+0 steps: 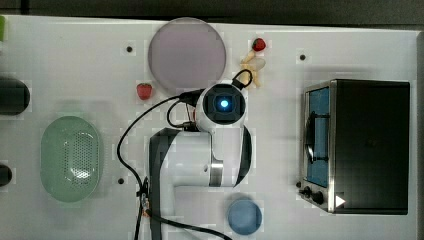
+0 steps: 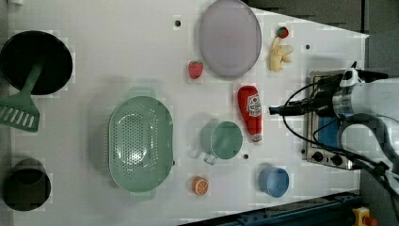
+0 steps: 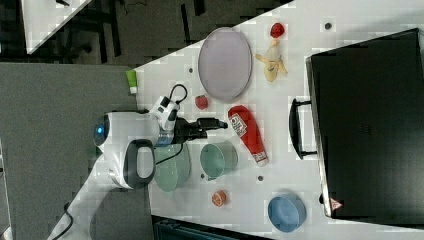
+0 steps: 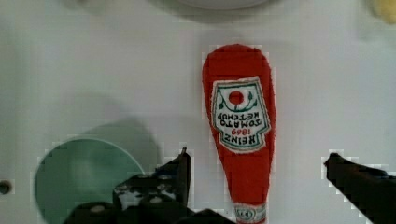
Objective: Pick Ketchup from the table and place it in strainer.
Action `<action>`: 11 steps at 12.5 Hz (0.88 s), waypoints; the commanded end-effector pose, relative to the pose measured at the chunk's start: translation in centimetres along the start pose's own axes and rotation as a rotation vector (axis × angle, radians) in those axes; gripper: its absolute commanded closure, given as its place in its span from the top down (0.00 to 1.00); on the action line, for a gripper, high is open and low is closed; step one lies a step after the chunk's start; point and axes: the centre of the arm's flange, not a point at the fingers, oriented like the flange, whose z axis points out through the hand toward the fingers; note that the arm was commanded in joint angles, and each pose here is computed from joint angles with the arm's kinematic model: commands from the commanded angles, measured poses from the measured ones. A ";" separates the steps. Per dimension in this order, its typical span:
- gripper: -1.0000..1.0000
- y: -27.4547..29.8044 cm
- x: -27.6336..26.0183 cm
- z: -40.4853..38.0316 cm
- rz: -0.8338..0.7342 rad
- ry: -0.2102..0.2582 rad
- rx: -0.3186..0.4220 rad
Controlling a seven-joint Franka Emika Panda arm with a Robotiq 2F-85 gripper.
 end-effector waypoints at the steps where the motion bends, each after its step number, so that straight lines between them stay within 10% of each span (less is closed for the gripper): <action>1: 1.00 0.8 0.1 3.0 -0.092 0.003 -0.050; 11: 1.00 -0.6 -1.2 13.6 -0.069 0.002 -0.031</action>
